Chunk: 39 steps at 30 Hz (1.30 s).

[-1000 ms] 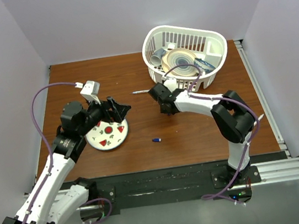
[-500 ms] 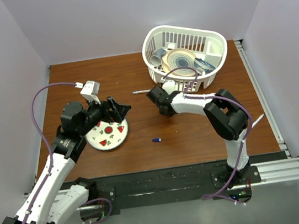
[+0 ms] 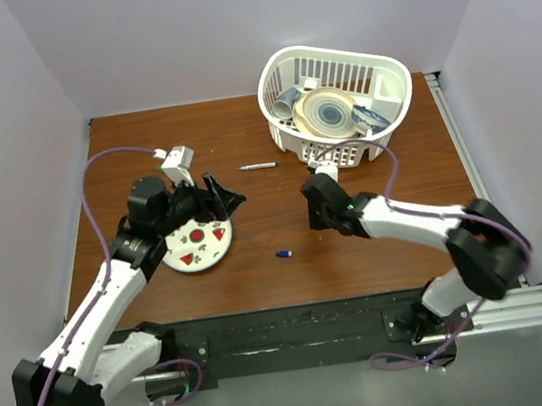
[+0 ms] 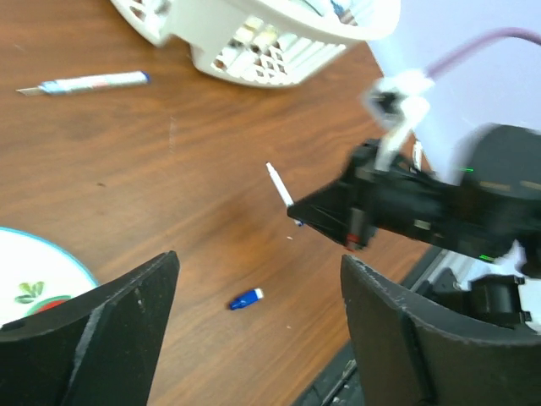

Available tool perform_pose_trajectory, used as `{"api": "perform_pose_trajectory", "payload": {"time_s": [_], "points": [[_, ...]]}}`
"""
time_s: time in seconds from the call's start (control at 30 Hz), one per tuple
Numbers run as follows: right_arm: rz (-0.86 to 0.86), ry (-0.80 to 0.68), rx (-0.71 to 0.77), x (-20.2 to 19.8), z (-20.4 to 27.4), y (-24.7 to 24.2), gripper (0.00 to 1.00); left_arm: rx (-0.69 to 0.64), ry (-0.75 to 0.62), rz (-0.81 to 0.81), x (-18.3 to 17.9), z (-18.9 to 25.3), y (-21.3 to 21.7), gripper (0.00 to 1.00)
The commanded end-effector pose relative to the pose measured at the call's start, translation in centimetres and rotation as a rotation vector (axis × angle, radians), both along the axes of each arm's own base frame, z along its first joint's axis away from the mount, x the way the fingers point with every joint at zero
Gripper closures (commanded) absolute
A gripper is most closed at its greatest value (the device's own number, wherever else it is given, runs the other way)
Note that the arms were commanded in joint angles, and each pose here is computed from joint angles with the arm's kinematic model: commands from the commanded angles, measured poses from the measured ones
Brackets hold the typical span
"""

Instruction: Insert the pens into the pen caps

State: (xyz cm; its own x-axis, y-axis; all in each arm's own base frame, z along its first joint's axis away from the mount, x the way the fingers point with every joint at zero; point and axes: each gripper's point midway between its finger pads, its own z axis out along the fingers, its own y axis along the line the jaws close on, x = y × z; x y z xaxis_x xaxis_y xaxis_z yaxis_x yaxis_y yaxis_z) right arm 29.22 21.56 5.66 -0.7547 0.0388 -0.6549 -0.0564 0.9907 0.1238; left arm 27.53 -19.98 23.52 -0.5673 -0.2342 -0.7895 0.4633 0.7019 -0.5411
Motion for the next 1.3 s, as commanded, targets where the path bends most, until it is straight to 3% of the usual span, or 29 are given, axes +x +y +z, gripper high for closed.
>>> {"api": "perform_pose_trajectory", "payload": {"time_s": [0.0, 0.03, 0.17, 0.33, 0.67, 0.77, 0.87, 0.9, 0.93, 1.07, 1.27], "points": [[0.219, -0.177, 0.334, -2.3, 6.4, 4.5, 1.00, -0.163, 0.035, -0.093, -0.1, 0.1, -2.7, 0.20], [0.260, -0.208, 0.421, -2.8, 7.9, 5.7, 1.00, -0.177, 0.038, -0.124, -0.4, 0.0, -3.6, 0.21], [0.288, -0.264, 0.533, -4.7, 10.3, 5.7, 1.00, -0.195, 0.075, -0.184, -0.1, -1.5, -6.7, 0.21], [0.288, -0.283, 0.566, -5.5, 11.5, 5.8, 1.00, -0.245, 0.109, -0.277, -0.7, -1.9, -10.5, 0.25], [0.322, -0.272, 0.599, -6.4, 11.8, 6.9, 1.00, -0.325, 0.153, -0.359, -1.2, -2.7, -13.1, 0.35], [0.330, -0.264, 0.609, -6.6, 11.7, 7.2, 1.00, -0.339, 0.161, -0.387, -1.4, -2.9, -13.5, 0.46], [0.337, -0.254, 0.614, -6.8, 11.6, 7.3, 1.00, -0.367, 0.157, -0.425, -2.1, -2.7, -13.7, 0.72], [0.345, -0.251, 0.619, -6.9, 11.6, 7.5, 1.00, -0.374, 0.156, -0.441, -2.5, -2.5, -13.7, 0.89], [0.356, -0.245, 0.622, -7.0, 11.5, 7.6, 0.98, -0.378, 0.157, -0.448, -2.6, -2.5, -13.7, 0.97], [0.409, -0.193, 0.660, -8.2, 11.4, 8.5, 0.75, -0.407, 0.120, -0.498, -3.5, -1.2, -13.7, 1.00], [0.410, -0.170, 0.706, -8.6, 11.7, 8.9, 0.70, -0.450, 0.078, -0.551, -4.8, 0.6, -13.6, 1.00]]}}
